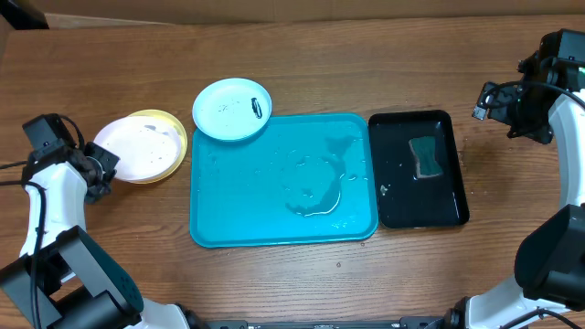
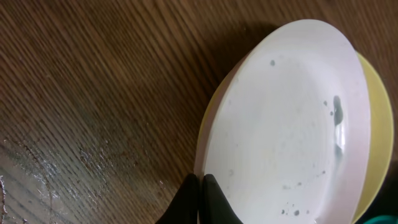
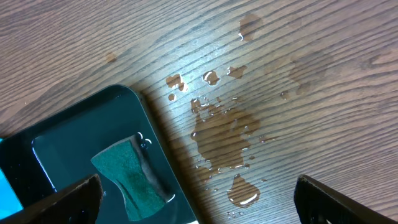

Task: Clean dirty plates on tray and stack at the side
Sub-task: 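Swing the white plate left and set it on the yellow plate, then move left gripper to the light-blue plate rim and grip it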

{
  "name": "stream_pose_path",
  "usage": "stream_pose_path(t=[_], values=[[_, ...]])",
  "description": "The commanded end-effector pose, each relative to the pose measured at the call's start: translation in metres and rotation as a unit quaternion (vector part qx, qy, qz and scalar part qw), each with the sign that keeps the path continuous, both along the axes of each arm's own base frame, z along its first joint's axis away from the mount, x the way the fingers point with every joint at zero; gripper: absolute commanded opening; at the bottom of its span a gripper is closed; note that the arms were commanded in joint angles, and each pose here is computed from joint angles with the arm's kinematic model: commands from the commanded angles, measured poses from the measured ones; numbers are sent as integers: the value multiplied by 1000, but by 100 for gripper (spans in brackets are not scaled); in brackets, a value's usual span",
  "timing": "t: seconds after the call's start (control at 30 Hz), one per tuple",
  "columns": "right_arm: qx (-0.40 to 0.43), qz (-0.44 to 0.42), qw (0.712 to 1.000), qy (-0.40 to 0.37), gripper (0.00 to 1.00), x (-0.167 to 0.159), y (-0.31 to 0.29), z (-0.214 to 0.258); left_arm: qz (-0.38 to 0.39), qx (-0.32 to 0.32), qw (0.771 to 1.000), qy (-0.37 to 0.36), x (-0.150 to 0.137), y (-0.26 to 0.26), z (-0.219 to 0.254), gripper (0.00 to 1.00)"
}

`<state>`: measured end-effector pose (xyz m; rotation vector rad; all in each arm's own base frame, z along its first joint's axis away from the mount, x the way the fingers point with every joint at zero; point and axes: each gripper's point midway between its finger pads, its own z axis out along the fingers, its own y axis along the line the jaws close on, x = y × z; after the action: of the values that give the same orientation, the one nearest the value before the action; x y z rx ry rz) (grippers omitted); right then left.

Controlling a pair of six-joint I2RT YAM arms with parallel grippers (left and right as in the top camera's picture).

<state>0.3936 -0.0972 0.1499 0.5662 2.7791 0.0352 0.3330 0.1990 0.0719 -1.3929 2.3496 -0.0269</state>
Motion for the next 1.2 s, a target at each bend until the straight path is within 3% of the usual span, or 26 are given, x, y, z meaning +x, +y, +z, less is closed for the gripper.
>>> stream_pose_path(t=[0.0, 0.07, 0.2, 0.27, 0.4, 0.6, 0.7, 0.87, 1.17], values=[[0, -2, 1000, -9, 100, 3, -1, 5, 4, -2, 1000, 0, 1, -3, -3, 4], [0, -2, 1000, -9, 100, 3, -1, 5, -1, -5, 1000, -3, 3, -6, -3, 6], [0, -2, 1000, -9, 100, 3, -1, 5, -60, -37, 997, -28, 14, -24, -1, 40], [0, -2, 1000, -9, 100, 3, -1, 5, -124, -74, 987, -66, 29, -46, 9, 49], [0, -2, 1000, -9, 100, 3, -1, 5, -174, -123, 972, -98, 47, -79, 36, 52], [0, -2, 1000, -9, 100, 3, -1, 5, -225, -76, 968, -79, 71, -114, 79, 51], [0, -2, 1000, -9, 100, 3, -1, 5, -226, -63, 969, -80, 82, -134, 84, 41], [0, -2, 1000, -9, 100, 3, -1, 5, -211, -38, 975, -52, 90, -157, 66, 30], [0, -2, 1000, -9, 100, 3, -1, 5, -214, -44, 976, -16, 108, -178, 15, 29]])
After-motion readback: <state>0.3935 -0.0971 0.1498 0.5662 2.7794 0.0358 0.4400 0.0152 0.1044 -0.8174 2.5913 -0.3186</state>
